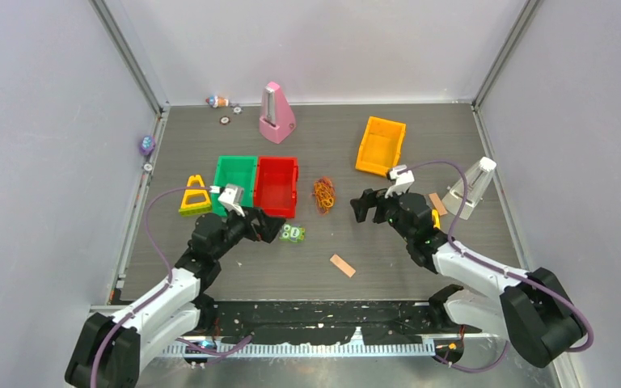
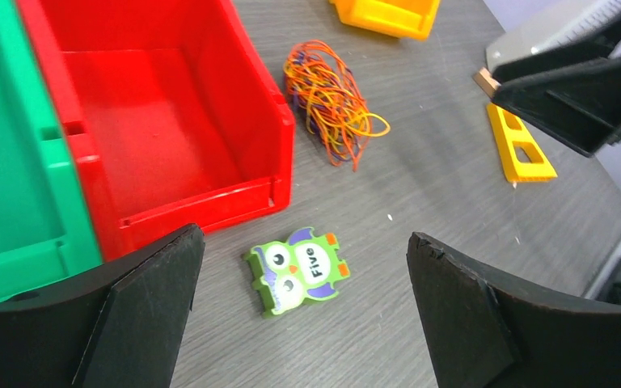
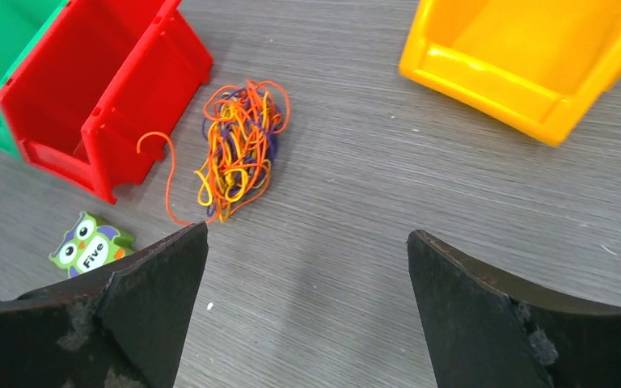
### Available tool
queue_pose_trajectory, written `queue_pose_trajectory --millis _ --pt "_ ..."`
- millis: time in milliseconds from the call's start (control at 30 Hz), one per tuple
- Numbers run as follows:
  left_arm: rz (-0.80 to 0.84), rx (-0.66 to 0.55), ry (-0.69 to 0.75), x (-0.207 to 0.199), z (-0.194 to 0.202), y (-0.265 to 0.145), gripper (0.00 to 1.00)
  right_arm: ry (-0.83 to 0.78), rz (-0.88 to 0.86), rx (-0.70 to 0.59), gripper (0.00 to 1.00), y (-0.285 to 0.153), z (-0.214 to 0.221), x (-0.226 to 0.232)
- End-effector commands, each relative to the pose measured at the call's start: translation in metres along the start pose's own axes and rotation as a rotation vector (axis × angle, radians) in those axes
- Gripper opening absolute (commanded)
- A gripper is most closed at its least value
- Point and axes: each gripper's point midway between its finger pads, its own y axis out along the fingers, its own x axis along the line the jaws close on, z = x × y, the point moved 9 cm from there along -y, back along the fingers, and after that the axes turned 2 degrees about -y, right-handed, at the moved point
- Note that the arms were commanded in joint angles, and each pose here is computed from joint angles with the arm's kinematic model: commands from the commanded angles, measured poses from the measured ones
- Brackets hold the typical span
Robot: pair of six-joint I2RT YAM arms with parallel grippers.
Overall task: Untangle the cables
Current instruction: Untie the cable.
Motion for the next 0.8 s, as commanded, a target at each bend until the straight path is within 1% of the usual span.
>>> queue_pose_trajectory --millis 0,67,167,367,400,533,567,633,767 --pt "0.159 -0.038 0.101 -0.022 -0.016 0.008 0.99 -0.034 -0.106 -0.07 0.98 0.013 -0.021 0.02" --pt "0.176 -0.03 0.119 -0.025 -0.016 0.008 0.98 -0.041 -0.153 -0.034 0.97 0.019 -0.016 0.028" --pt "0.192 -0.026 0.135 -0.028 -0.014 0.008 0.98 -0.049 -0.191 -0.02 0.97 0.025 -0.017 0.037" --pt "0.193 0.0 0.146 -0.028 -0.011 0.012 0.98 -0.067 -0.24 0.045 0.94 0.04 -0.011 0.052" --pt "0.193 0.006 0.145 -0.028 -0.011 0.013 0.98 -0.069 -0.235 0.07 0.93 0.044 -0.007 0.053" --pt "0.189 0.019 0.145 -0.028 -0.011 0.016 0.97 -0.044 -0.197 0.101 0.88 0.061 -0.004 0.057" --pt "0.188 0.018 0.146 -0.028 -0.011 0.016 0.97 -0.036 -0.18 0.097 0.85 0.066 -0.006 0.057" --pt "0.185 0.017 0.148 -0.028 -0.011 0.016 0.97 -0.013 -0.17 0.114 0.82 0.076 -0.006 0.06" --pt "0.181 0.014 0.155 -0.028 -0.012 0.015 0.97 0.016 -0.114 0.188 0.81 0.096 0.008 0.059"
